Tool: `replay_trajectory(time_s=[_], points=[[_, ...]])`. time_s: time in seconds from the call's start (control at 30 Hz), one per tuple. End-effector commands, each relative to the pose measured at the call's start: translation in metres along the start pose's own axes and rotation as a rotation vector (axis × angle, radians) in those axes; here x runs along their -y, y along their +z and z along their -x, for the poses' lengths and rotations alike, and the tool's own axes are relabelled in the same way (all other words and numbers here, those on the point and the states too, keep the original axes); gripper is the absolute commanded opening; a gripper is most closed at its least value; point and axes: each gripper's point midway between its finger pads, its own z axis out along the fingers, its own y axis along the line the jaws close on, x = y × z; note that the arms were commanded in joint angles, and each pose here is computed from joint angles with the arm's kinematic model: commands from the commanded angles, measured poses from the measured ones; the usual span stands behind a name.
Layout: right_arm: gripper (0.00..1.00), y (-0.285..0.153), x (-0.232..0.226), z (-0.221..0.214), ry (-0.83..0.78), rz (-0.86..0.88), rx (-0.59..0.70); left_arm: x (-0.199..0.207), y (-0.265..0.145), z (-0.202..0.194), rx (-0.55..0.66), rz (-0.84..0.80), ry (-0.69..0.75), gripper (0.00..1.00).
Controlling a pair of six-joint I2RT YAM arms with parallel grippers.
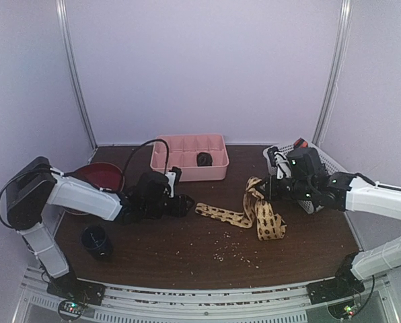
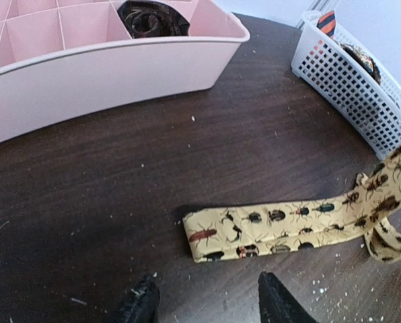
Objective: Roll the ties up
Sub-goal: Pass from the right arm to the left
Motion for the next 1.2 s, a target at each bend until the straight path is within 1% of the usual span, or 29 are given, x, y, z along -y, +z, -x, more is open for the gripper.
replay_trajectory(time_s=[0.0, 0.1, 0.23, 0.47, 0.5, 0.53, 0.6, 0.63, 0.67, 0.77, 0.83, 0.9, 0.97, 1.03, 1.1, 1.17], points=[[0.0, -0.001, -0.001, -0.006, 0.015, 0.03, 0.013, 0.007, 0.019, 0.027, 0.123, -0.011, -0.147, 0.5], [0.0, 0.0, 0.0, -0.012, 0.013, 0.034, 0.0, 0.008, 0.036, 0.019, 0.106, -0.018, -0.209, 0.49], [0.0, 0.001, 0.005, -0.016, -0.003, 0.016, -0.008, 0.013, 0.062, 0.005, 0.038, -0.042, -0.237, 0.48], [0.0, 0.0, 0.003, -0.019, -0.01, 0.03, -0.011, 0.012, 0.082, -0.01, -0.011, -0.034, -0.257, 0.43], [0.0, 0.0, 0.004, -0.02, -0.01, 0.03, -0.012, 0.01, 0.083, -0.014, -0.02, -0.026, -0.257, 0.41], [0.0, 0.0, 0.004, -0.02, -0.01, 0.031, -0.014, 0.008, 0.083, -0.016, -0.027, -0.017, -0.256, 0.36], [0.0, 0.001, 0.005, -0.022, -0.007, 0.028, -0.018, 0.003, 0.08, -0.02, -0.033, 0.003, -0.256, 0.18], [0.0, 0.002, 0.004, -0.022, -0.006, 0.029, -0.022, 0.002, 0.077, -0.018, -0.028, 0.012, -0.252, 0.08], [0.0, 0.002, 0.004, -0.024, -0.003, 0.031, -0.026, -0.002, 0.072, -0.017, -0.021, 0.032, -0.245, 0.0], [0.0, 0.005, 0.006, -0.032, 0.012, 0.034, -0.045, -0.011, 0.048, 0.0, 0.017, 0.103, -0.198, 0.0], [0.0, 0.01, 0.006, -0.039, 0.018, 0.049, -0.065, -0.024, 0.025, 0.01, 0.04, 0.188, -0.164, 0.0], [0.02, 0.015, 0.004, -0.048, 0.021, 0.067, -0.104, -0.036, -0.004, 0.024, 0.079, 0.262, -0.14, 0.0], [0.09, 0.022, 0.003, -0.058, 0.027, 0.071, -0.149, -0.052, -0.028, 0.026, 0.091, 0.345, -0.128, 0.0], [0.21, 0.028, 0.006, -0.065, 0.037, 0.049, -0.19, -0.064, -0.05, 0.027, 0.104, 0.406, -0.117, 0.0], [0.3, 0.031, 0.016, -0.068, 0.062, -0.012, -0.213, -0.075, -0.068, 0.027, 0.113, 0.453, -0.121, 0.0], [0.36, 0.031, 0.032, -0.066, 0.095, -0.112, -0.205, -0.082, -0.084, 0.027, 0.121, 0.481, -0.123, 0.0]])
